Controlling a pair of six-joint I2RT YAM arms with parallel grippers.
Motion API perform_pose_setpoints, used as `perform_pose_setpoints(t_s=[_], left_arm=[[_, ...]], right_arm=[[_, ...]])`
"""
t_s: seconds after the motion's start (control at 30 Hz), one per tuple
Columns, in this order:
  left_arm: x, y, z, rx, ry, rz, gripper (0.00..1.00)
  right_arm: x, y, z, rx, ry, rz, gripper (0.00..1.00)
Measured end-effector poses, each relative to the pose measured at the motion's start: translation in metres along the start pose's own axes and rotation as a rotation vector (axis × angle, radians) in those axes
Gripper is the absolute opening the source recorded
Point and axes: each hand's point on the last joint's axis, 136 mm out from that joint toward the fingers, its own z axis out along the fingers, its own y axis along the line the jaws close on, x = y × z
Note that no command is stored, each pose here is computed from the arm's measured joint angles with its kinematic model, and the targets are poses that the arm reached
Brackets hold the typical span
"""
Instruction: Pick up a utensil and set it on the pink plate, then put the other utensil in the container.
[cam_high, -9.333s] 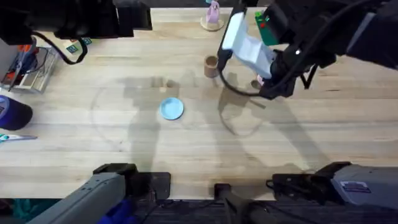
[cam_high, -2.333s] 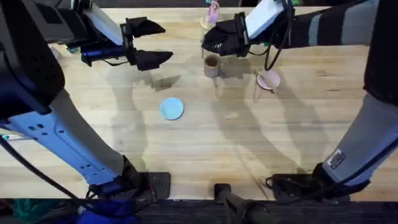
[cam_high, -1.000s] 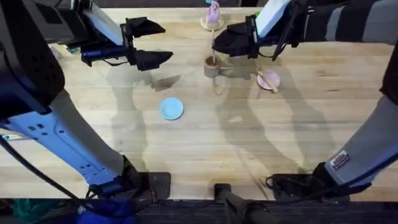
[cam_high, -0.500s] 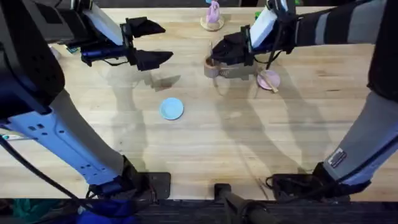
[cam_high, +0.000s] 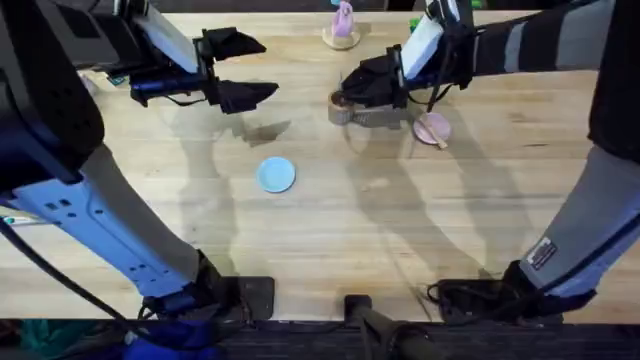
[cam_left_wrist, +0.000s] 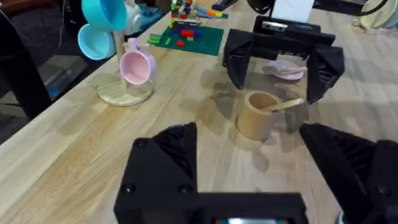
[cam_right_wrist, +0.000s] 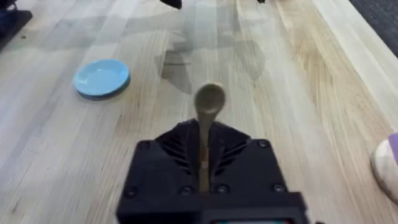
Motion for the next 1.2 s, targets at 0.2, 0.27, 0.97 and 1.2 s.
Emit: perform_pose_setpoints(t_s=[0.2, 0.27, 0.97, 1.2], left_arm=[[0.000, 0.000, 0.000, 0.000, 0.000, 0.000, 0.993], [0.000, 0.000, 0.000, 0.000, 0.000, 0.000, 0.993], [0.000, 0.000, 0.000, 0.000, -0.002, 0.001, 0.993], [-0.002, 0.004, 0.000, -0.003, -0.008, 0.051, 0.994]], right_arm=[[0.000, 0.000, 0.000, -0.001, 0.001, 0.000, 0.702], [0.000, 0.000, 0.000, -0.001, 0.001, -0.002, 0.956], [0.001, 0.011, -0.002, -0.025, 0.015, 0.050, 0.995], [-0.027, 0.027, -0.017, -0.007, 0.097, 0.100, 0.995]])
